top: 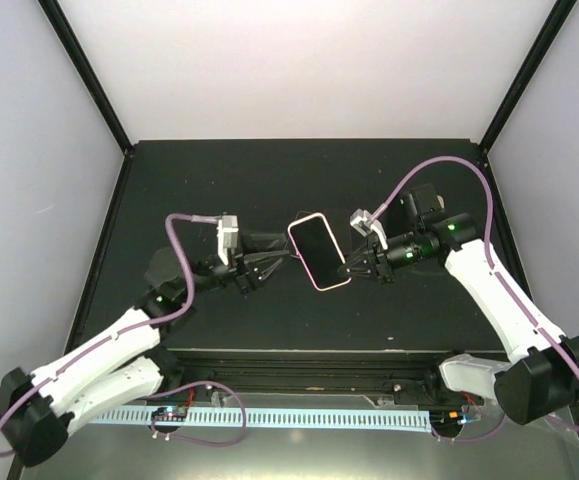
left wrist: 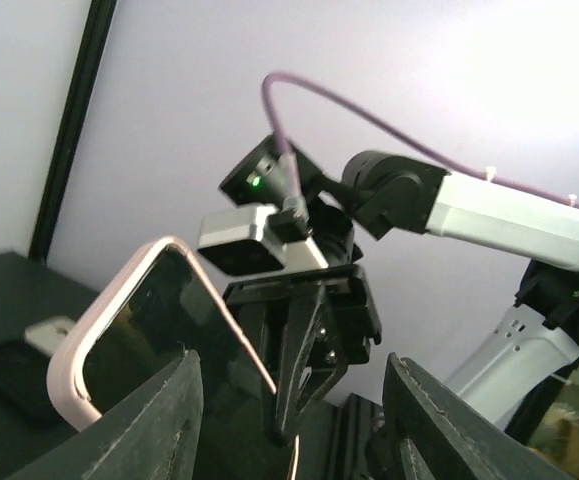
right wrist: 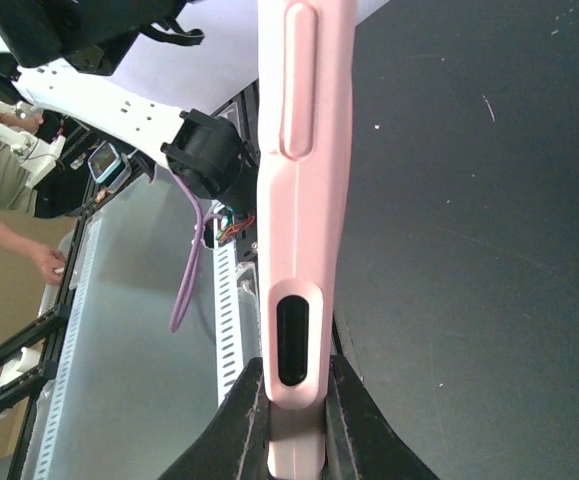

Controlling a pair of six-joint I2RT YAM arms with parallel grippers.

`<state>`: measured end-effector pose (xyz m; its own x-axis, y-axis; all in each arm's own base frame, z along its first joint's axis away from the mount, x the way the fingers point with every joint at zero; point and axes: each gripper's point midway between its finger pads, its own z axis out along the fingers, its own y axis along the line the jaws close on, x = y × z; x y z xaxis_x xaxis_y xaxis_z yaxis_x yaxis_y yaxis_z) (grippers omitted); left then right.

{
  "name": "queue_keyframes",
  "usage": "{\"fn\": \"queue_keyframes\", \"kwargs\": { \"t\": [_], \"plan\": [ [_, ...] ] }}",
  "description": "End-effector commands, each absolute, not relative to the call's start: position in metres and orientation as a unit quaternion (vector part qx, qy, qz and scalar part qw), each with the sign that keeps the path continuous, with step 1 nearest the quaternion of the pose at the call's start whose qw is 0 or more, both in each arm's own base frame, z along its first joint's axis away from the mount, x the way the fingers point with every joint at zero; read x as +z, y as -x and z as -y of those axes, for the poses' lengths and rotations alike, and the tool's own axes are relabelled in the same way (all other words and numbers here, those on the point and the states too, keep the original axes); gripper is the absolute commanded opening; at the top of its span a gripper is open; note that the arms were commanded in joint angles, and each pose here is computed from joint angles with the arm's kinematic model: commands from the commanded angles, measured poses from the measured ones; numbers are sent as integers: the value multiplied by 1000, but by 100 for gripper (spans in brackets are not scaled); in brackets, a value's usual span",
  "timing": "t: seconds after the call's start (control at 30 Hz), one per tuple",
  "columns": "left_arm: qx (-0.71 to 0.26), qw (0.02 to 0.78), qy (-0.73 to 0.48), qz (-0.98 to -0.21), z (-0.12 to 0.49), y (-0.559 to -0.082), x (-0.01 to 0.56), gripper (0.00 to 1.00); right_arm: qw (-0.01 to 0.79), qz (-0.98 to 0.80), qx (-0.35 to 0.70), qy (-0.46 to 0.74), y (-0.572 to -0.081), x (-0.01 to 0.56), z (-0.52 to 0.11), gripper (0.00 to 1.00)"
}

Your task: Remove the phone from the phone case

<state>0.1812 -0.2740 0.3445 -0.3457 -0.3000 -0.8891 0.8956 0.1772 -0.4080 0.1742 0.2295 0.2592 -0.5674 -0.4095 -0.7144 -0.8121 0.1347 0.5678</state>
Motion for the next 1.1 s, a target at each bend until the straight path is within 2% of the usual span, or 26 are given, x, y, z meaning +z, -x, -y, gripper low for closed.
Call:
{"fn": "queue_keyframes", "kwargs": {
  "t": [0.0,0.03,0.13,0.2,0.3,0.47,0.63,0.83,1.07],
  "plan": [
    [-546,547,-288,-565,256,-169,355,50,241,-689,519,445,-168,288,-233,3],
    [-536,553,-274,-576,251,-172,351,54,244,-688,517,447,-168,289,-232,3],
    [-516,568,-204,-608,237,-193,334,78,251,-678,521,454,-162,295,-231,3],
    [-523,561,-180,-616,237,-202,325,84,252,-670,530,455,-158,299,-231,3],
    [-551,536,-186,-612,249,-203,324,84,250,-666,537,453,-156,303,-232,3],
    [-612,479,-246,-580,279,-190,330,76,244,-669,537,452,-156,301,-231,3],
    [-638,465,-268,-552,292,-184,337,63,240,-675,536,447,-159,297,-232,3],
    [-655,457,-285,-531,302,-178,346,53,239,-679,535,442,-163,295,-233,3],
    [-671,445,-291,-516,309,-174,353,30,238,-684,533,439,-165,292,-233,3]
  ]
}}
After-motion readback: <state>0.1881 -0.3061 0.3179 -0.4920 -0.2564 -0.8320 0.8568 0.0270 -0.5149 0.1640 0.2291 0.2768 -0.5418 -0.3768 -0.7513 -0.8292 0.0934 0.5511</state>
